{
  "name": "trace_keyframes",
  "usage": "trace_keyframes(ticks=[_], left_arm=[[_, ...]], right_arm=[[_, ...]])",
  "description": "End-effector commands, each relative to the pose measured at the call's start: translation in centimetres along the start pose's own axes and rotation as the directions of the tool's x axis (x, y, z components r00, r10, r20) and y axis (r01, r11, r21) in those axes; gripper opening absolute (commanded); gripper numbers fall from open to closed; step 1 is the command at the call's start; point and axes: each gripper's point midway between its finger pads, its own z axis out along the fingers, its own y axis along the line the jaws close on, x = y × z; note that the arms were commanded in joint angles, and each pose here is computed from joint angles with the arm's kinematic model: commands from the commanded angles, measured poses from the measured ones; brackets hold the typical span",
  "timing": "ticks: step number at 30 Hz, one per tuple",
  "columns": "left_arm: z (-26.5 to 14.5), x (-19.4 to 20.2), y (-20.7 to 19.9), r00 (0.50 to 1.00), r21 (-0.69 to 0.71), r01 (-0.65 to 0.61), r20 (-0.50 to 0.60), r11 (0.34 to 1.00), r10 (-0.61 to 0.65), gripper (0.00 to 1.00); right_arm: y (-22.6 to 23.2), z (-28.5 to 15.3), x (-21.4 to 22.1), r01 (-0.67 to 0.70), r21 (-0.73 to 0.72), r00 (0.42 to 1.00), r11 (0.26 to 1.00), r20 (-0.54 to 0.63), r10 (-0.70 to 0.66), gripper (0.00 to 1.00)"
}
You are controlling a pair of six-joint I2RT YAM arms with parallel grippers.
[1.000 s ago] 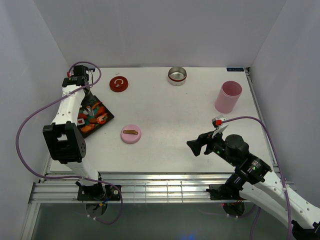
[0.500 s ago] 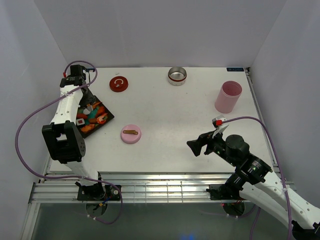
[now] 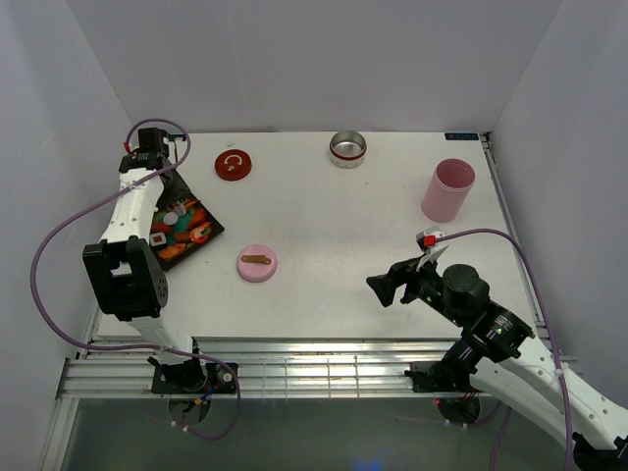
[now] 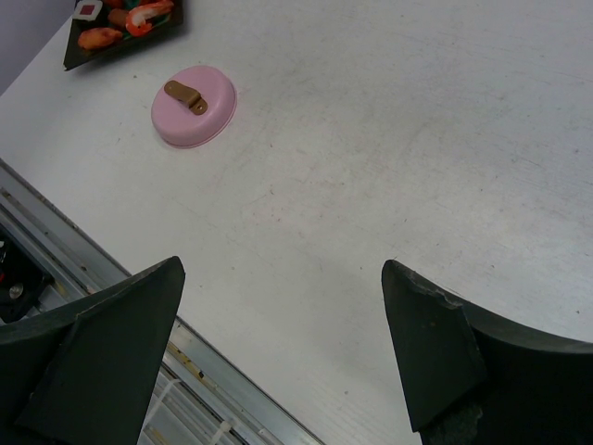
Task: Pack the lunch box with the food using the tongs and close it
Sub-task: Pick up the fake food from the plate.
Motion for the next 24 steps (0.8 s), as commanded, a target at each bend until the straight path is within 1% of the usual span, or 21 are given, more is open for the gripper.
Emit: trace_keyframes(ticks=[1,15,24], left_arm=[[0.1,-0.5,-0.7,0.999,0.035,0.036,0.023,0.999,-0.036,0.57],[1.4,0.8,-0.2,0.998,0.003,0.07,-0.002,0.998,-0.07,0.57],[1.6,1.6,-0.4,0.995,0.011,0.098,-0.022,0.995,-0.097,0.56]], right_arm=[[0.5,-0.1,-1.2,0.015,-0.024,0.999,1.0,0.046,-0.014,0.92],[0.6,-0.2,-1.3,0.014,-0.027,0.999,1.0,0.05,-0.012,0.92],[0.6,-0.2,-1.4,0.014,-0.029,0.999,0.999,0.051,-0.012,0.92]])
